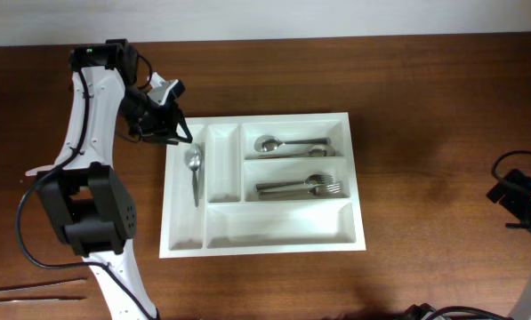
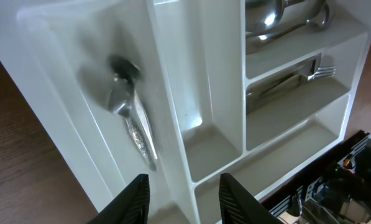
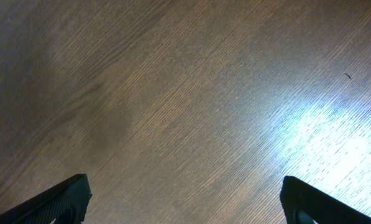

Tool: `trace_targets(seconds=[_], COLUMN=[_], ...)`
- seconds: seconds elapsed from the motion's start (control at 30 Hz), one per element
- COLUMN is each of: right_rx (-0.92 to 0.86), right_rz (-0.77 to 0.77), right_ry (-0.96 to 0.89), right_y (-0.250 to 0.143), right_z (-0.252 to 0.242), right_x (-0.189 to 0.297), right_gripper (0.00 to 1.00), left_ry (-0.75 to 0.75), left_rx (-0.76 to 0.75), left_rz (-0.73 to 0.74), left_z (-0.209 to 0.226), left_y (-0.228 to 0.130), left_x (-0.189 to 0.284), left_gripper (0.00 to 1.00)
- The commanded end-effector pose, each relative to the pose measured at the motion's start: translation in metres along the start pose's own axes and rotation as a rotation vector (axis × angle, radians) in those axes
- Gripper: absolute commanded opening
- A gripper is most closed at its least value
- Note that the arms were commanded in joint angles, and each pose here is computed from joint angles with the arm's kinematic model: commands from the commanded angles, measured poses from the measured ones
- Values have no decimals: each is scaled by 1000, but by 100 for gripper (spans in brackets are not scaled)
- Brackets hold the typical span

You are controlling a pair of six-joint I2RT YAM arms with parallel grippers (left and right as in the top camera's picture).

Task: Pack container
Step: 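Lower the small spoon into the tray's left compartment and release, then move the left gripper over the white plastic knife on the left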

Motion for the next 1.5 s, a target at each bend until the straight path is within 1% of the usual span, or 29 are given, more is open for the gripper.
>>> trace_targets(seconds=[0.0,0.1,0.17,0.2,0.3,0.33,0.37,0.4,0.47,0.53,0.6,0.67,0.73,0.83,0.87,0.9,1.0,1.03,1.07,1.13,1.2,1.23,1.33,1.47], right_rx=[-14,-14,-14,-15,-14,-14,-14,-15,-14,-14,-14,-14,-14,-15,-14,-14,-14,-14,-15,-14,-14,-15,-14,-14], right_rz=[-1,-1,-1,-1,-1,-1,-1,-1,-1,-1,-1,-1,-1,-1,-1,-1,-1,-1,-1,-1,-1,-1,-1,-1], right_ry=[3,3,3,3,3,3,3,3,3,3,3,3,3,3,3,3,3,3,3,3,3,3,3,3], right_y=[0,0,0,0,0,0,0,0,0,0,0,0,0,0,0,0,0,0,0,0,0,0,0,0], right_z=[-1,-1,-1,-1,-1,-1,-1,-1,-1,-1,-1,-1,-1,-1,-1,-1,-1,-1,-1,-1,-1,-1,-1,-1], right_x=[-1,-1,-1,-1,-1,-1,-1,-1,-1,-1,-1,-1,-1,-1,-1,-1,-1,-1,-1,-1,-1,-1,-1,-1], right_gripper=[99,99,99,99,99,99,99,99,99,99,99,99,99,99,99,99,99,99,99,99,99,99,99,99], left_ry=[-18,-18,-18,-18,-7,4,22,42,86,106,74,3,-26,-8,53,135,418,479,489,463,406,410,484,447], left_rx=[0,-14,-27,-36,-57,-61,-61,-53,16,152,302,422,456,457,533,674,1247,1440,1522,1564,1558,1553,1545,1640], left_rz=[-19,-46,-79,-103,-174,-201,-230,-255,-306,-351,-377,-368,-321,-337,-361,-382,-480,-533,-562,-601,-627,-628,-679,-694], left_z=[-2,-2,-1,0,6,10,15,20,32,46,57,60,61,64,70,77,98,102,103,104,103,103,109,125], left_y=[3,7,12,15,26,29,33,36,42,45,46,44,37,38,39,36,13,5,2,6,13,13,11,8], left_x=[2,2,3,4,9,11,14,17,23,31,37,40,39,40,41,42,46,47,48,49,49,49,53,60], left_gripper=[39,50,54,58,74,83,99,99,99,99,99,99,99,99,99,99,99,99,99,99,99,99,99,99])
Point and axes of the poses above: each gripper's point midway between its finger pads, its own x axis back along the fingers, its own z axis along the line the jaws close on, y = z × x, the point moved 10 cm from there along x, back along the fingers, and after that the axes turned 15 degrees about x, right-handed, at the moved point
